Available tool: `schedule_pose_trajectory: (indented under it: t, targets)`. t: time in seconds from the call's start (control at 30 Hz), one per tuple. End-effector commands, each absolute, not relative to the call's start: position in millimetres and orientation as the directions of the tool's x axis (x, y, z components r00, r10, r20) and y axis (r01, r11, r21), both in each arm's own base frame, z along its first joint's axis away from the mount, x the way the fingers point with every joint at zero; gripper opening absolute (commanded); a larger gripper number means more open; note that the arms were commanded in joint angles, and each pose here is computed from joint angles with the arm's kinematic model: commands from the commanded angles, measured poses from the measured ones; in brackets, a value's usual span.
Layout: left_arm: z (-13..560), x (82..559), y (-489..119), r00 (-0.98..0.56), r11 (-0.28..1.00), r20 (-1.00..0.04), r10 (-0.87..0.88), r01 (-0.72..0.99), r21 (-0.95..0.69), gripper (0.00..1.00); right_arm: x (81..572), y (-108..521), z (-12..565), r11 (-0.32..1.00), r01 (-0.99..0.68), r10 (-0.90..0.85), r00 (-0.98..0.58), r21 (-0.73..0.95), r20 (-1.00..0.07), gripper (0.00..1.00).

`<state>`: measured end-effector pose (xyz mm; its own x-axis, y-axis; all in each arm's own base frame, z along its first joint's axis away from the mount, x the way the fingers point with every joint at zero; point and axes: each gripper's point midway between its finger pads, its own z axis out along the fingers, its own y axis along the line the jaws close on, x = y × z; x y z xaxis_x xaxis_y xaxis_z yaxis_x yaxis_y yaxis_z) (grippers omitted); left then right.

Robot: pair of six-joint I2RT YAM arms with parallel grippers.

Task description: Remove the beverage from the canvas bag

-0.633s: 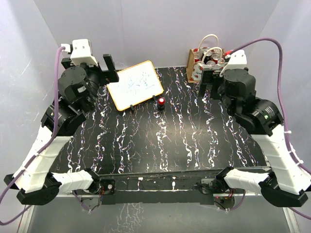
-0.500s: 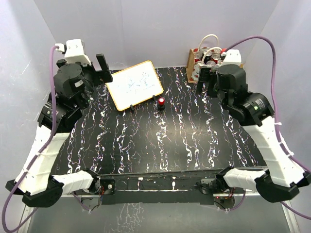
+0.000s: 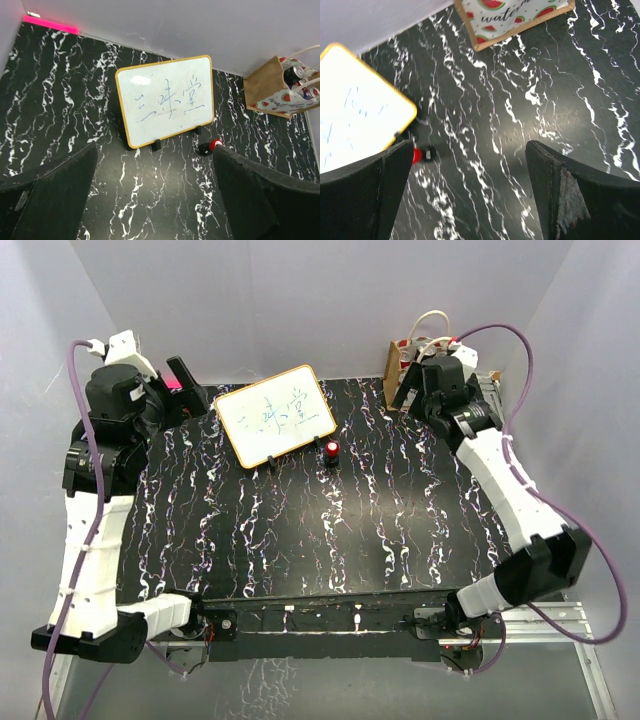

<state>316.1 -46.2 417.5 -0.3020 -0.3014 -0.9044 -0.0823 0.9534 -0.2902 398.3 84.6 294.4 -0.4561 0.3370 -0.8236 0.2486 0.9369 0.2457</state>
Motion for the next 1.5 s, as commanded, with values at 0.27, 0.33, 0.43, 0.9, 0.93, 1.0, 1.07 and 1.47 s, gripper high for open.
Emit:
schedule_pose_trajectory:
  t: [0.27,0.33,0.43,0.9,0.93,1.0,1.07,1.47]
  targets:
    - [381.3,348.7,-66.4,-0.454,0.921,-0.813,-0.365,-0.05,-0.386,0.97,566.6,43.7,290.5,0.782,0.3,0.606,-0.162,0.546,-0.779,0.97]
    - [375.1,356.1,-69.1,-0.474,0.92,-0.802,-0.364,-0.049,-0.388,0.97,589.0,34.3,281.6,0.774,0.306,0.614,-0.146,0.554,-0.776,0.96]
    - [372.3,362.8,-70.8,-0.487,0.921,-0.796,-0.36,-0.047,-0.388,0.97,619.1,24.1,270.7,0.765,0.291,0.628,-0.14,0.574,-0.766,0.89]
    - [363.0,382.9,-67.7,-0.51,0.931,-0.789,-0.344,-0.074,-0.358,0.97,680.4,20.6,252.5,0.726,0.215,0.686,-0.145,0.654,-0.713,0.58]
    - [362.7,382.9,-67.6,-0.51,0.931,-0.789,-0.343,-0.074,-0.356,0.97,681.8,21.5,251.9,0.721,0.213,0.69,-0.145,0.659,-0.709,0.57]
    - [362.2,383.2,-67.8,-0.511,0.932,-0.789,-0.342,-0.073,-0.356,0.97,684.2,23.2,249.4,0.714,0.208,0.698,-0.147,0.668,-0.701,0.55]
    - [361.7,382.6,-68.7,-0.516,0.931,-0.786,-0.341,-0.07,-0.358,0.97,686.0,25.8,246.4,0.706,0.202,0.707,-0.154,0.679,-0.69,0.5]
    - [366.1,364.4,-77.3,-0.538,0.924,-0.775,-0.331,-0.017,-0.383,0.97,647.7,34.8,247.0,0.716,0.219,0.698,-0.251,0.663,-0.67,0.07]
